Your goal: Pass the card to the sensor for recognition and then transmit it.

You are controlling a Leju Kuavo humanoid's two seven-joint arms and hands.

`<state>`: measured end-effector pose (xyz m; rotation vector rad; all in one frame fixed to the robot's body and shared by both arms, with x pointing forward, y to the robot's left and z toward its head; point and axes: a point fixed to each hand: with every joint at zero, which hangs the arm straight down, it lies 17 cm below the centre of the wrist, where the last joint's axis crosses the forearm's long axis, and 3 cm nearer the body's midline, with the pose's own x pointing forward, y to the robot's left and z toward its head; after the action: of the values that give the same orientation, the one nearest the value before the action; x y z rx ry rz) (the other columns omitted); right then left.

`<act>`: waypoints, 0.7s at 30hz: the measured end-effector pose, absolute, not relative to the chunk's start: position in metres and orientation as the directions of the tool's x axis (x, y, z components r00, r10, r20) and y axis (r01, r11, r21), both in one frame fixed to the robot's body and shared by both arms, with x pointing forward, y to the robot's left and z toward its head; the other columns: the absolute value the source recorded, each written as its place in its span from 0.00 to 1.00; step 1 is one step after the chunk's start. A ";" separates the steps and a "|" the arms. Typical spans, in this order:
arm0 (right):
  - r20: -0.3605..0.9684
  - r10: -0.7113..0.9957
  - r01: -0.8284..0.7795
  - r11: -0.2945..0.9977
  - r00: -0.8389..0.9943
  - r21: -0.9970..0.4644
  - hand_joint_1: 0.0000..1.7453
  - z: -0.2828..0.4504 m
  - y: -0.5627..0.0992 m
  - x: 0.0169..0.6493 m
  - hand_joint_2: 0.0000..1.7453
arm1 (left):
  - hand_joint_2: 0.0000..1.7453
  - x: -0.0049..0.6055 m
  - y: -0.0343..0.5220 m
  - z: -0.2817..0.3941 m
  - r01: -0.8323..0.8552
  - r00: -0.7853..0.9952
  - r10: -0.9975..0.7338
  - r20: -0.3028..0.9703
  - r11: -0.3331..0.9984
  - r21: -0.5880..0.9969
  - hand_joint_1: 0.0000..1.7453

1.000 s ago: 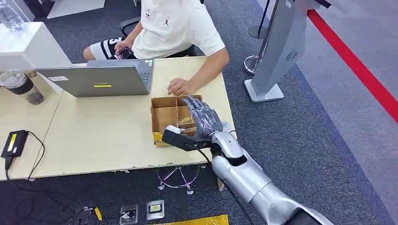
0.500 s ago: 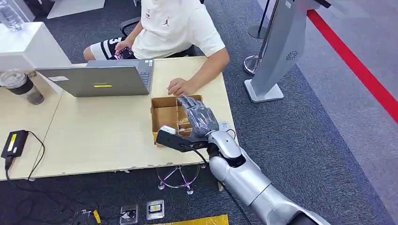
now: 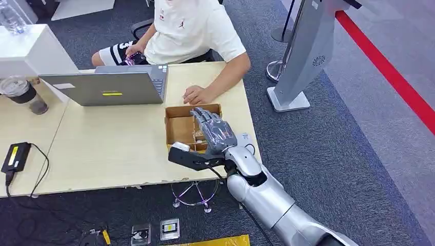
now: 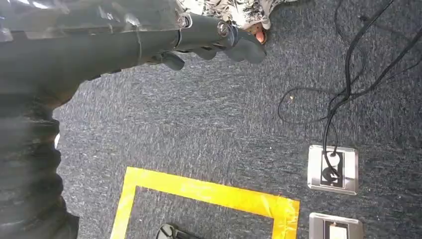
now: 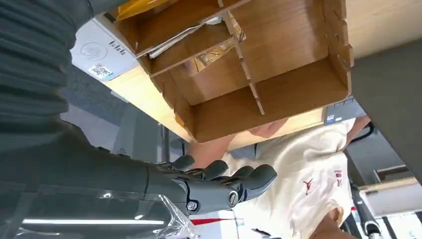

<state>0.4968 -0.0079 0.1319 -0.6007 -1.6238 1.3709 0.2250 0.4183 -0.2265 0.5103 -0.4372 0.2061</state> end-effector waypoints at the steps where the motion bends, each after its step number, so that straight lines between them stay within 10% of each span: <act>1: 0.320 0.821 -0.181 0.265 -0.473 -0.947 0.00 0.130 -0.009 0.498 1.00 | 1.00 0.225 0.418 -0.226 -0.296 0.888 0.082 0.453 0.855 0.426 0.00; 21: 0.261 0.882 -0.215 0.188 -0.394 -0.959 0.00 0.082 -0.042 0.505 1.00 | 1.00 0.232 0.416 -0.224 -0.278 0.890 0.061 0.452 0.859 0.430 0.00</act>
<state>0.5054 -0.0418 0.0824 -0.6729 -1.4789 1.4042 0.2320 0.4163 -0.2244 0.5102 -0.4422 0.1844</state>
